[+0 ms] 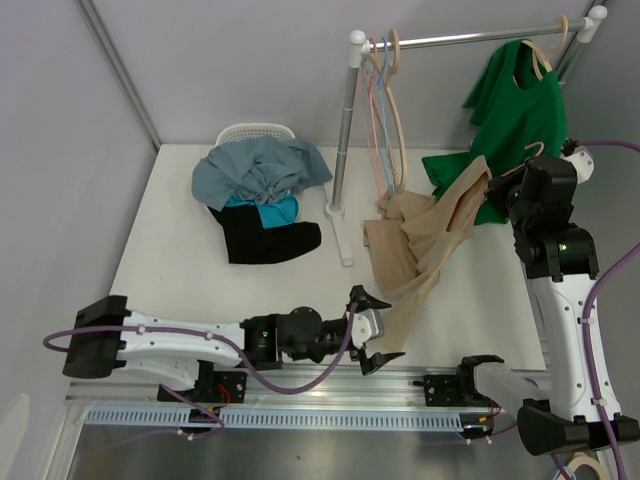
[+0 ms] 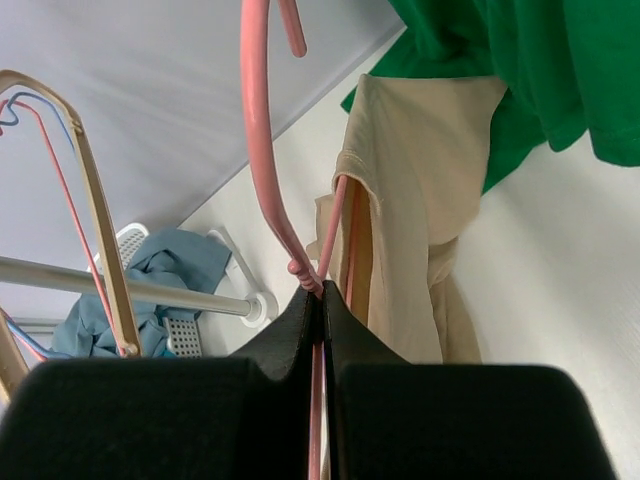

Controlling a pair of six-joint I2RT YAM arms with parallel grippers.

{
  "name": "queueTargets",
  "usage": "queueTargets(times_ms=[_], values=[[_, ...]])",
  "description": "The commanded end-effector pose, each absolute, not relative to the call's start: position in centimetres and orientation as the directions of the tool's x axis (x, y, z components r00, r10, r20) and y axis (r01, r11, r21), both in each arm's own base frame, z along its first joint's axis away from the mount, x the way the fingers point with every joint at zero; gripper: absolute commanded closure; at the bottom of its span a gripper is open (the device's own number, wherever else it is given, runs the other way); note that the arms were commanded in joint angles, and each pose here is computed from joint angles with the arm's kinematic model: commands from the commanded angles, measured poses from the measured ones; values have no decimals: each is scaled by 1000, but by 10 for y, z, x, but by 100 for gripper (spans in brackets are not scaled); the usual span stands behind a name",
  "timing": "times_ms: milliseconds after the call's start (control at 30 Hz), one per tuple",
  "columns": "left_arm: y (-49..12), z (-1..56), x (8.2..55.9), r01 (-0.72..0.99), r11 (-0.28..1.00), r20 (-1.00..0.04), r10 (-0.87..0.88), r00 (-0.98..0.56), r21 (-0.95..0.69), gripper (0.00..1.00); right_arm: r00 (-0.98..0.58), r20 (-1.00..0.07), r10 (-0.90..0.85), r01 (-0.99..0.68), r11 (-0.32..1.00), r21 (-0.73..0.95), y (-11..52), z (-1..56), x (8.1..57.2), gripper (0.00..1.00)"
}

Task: Remove the t-shirt from the hanger

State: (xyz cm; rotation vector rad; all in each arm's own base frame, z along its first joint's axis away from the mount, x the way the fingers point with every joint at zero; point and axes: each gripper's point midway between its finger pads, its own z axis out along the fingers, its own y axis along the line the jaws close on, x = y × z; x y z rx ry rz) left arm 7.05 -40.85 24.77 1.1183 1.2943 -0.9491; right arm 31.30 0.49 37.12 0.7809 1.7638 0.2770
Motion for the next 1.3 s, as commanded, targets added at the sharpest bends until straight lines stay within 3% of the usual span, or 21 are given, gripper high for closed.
queueTargets(times_ms=[0, 167, 267, 367, 467, 500, 633, 833, 1033, 1167, 1267], values=[[-424, 287, 75, 957, 279, -989, -97, 115, 84, 1, -66, -740, 670, 314, 717, 622, 9, 399, 316, 100], [-455, 273, 96, 935, 344, -992, -54, 114, 89, 1, -74, -746, 661, 280, 732, 621, 17, 407, 314, 100], [-473, 243, 126, 922, 386, -999, 33, 15, 27, 1, -83, -749, 658, 261, 739, 621, 21, 409, 312, 100], [-487, 243, 153, 913, 405, -997, 40, -70, -48, 13, -92, -748, 657, 234, 744, 625, 27, 413, 311, 100], [-494, 246, 160, 919, 393, -997, 42, -61, -39, 57, -104, -752, 650, 225, 752, 619, 30, 414, 311, 100], [-494, 243, 157, 924, 381, -996, 58, -62, -35, 99, -105, -755, 648, 226, 754, 616, 29, 413, 312, 100], [-491, 257, 137, 953, 299, -997, 36, -67, -53, 99, -89, -783, 615, 260, 774, 578, 21, 414, 320, 100], [-455, 258, 57, 983, 183, -1000, -14, -11, -13, 99, -68, -831, 551, 320, 801, 505, 6, 412, 344, 100], [-433, 244, -15, 998, -1, -997, -35, -71, -71, 99, -89, -830, 551, 353, 797, 491, -6, 396, 365, 100], [-440, 213, -11, 996, 46, -997, 24, -75, -74, 99, -113, -822, 558, 308, 806, 505, 4, 398, 363, 100], [-457, 208, 24, 983, 177, -998, 32, -63, -56, 99, -162, -819, 551, 259, 824, 503, 17, 397, 356, 100]])
